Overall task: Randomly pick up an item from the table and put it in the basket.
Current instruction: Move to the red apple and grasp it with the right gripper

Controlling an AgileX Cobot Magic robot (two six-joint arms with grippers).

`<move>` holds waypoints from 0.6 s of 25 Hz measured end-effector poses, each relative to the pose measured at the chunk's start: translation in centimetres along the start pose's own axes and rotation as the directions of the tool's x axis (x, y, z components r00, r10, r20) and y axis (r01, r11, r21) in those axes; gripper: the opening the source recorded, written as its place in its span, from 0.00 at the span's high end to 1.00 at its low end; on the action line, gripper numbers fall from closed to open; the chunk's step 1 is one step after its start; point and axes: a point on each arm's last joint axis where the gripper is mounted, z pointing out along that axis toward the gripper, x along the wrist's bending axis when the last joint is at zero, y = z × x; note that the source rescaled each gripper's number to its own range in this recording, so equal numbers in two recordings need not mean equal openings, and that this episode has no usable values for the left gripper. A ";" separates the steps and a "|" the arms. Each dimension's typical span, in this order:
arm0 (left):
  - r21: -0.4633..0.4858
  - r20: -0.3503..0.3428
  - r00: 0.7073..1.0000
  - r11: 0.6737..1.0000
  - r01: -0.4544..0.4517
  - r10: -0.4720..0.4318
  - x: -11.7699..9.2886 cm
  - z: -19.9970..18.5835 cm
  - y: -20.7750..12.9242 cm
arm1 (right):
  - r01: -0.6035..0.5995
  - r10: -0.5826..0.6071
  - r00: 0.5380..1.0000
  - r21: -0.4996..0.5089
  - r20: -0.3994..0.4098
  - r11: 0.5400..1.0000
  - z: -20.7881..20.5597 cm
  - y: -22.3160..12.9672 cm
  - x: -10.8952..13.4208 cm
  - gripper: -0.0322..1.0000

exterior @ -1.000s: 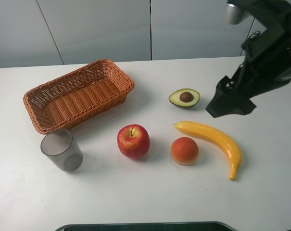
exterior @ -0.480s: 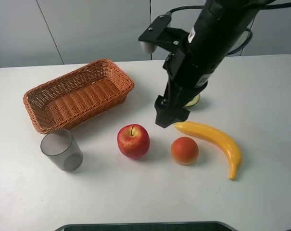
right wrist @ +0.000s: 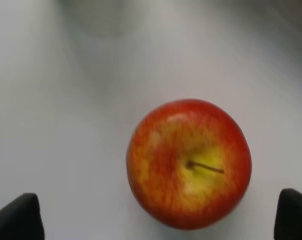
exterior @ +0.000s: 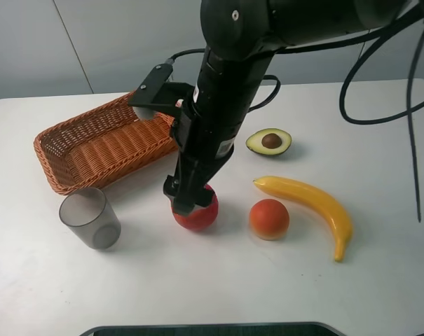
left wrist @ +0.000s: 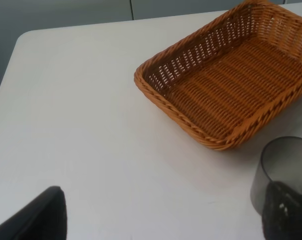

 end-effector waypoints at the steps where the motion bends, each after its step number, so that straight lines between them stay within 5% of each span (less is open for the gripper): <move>1: 0.000 0.000 1.000 1.000 0.000 0.000 0.0 0.0 0.0 | -0.010 0.010 1.000 0.001 0.007 1.000 0.1 0.3 -0.1 0.01; 15: 0.000 0.000 1.000 1.000 0.000 0.000 0.0 0.0 0.0 | -0.053 0.050 0.998 0.079 0.031 0.995 2.9 0.6 -0.9 0.01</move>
